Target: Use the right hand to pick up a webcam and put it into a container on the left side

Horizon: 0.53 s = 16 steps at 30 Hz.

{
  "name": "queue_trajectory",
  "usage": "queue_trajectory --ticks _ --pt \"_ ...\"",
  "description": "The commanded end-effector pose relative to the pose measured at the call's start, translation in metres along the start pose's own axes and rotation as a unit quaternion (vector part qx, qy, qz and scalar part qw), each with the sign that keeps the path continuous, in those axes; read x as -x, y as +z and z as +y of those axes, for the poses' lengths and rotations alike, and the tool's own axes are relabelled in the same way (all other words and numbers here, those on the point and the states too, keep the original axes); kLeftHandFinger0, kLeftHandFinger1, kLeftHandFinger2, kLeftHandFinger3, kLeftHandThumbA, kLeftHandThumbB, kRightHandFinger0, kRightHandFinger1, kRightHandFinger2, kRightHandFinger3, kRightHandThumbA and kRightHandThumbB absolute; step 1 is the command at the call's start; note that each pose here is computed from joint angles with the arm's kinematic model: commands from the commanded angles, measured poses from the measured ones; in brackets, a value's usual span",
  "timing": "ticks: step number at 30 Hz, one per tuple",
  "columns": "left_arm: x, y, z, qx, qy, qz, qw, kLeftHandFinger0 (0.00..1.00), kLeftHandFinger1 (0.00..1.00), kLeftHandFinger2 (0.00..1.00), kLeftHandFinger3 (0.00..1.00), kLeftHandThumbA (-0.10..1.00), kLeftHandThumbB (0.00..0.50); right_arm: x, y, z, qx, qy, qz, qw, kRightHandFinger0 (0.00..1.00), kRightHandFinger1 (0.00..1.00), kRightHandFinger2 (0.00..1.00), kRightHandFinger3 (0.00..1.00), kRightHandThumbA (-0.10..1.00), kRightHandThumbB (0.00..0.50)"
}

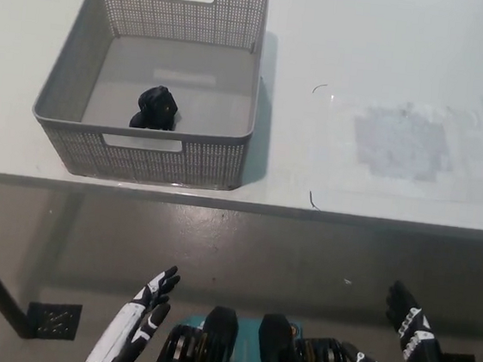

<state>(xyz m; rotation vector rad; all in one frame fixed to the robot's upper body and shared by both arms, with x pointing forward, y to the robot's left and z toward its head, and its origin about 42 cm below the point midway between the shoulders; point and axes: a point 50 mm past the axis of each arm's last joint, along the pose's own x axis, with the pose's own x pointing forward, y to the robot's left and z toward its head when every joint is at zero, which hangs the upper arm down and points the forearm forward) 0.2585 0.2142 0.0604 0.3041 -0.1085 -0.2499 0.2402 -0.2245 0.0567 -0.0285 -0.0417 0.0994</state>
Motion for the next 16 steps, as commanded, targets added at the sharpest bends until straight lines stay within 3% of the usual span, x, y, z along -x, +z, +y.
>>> queue_trajectory --ticks 1,4,16 --pt "-0.0043 0.0051 0.0058 0.015 0.026 -0.028 0.999 1.00 1.00 1.00 1.00 1.00 0.187 -0.0130 0.0053 0.0090 0.003 0.048 -0.029 0.998 1.00 1.00 1.00 1.00 1.00 0.251" --pt "-0.0007 0.0032 0.0062 0.018 0.033 -0.028 0.999 1.00 1.00 1.00 1.00 1.00 0.192 -0.0165 0.0018 0.0126 0.015 0.070 -0.016 0.997 1.00 1.00 1.00 1.00 1.00 0.282" --pt "-0.0018 0.0035 0.0075 0.022 0.036 -0.032 0.999 1.00 1.00 1.00 1.00 1.00 0.197 -0.0226 -0.0014 0.0156 0.031 0.088 0.010 0.996 1.00 1.00 1.00 1.00 1.00 0.309"
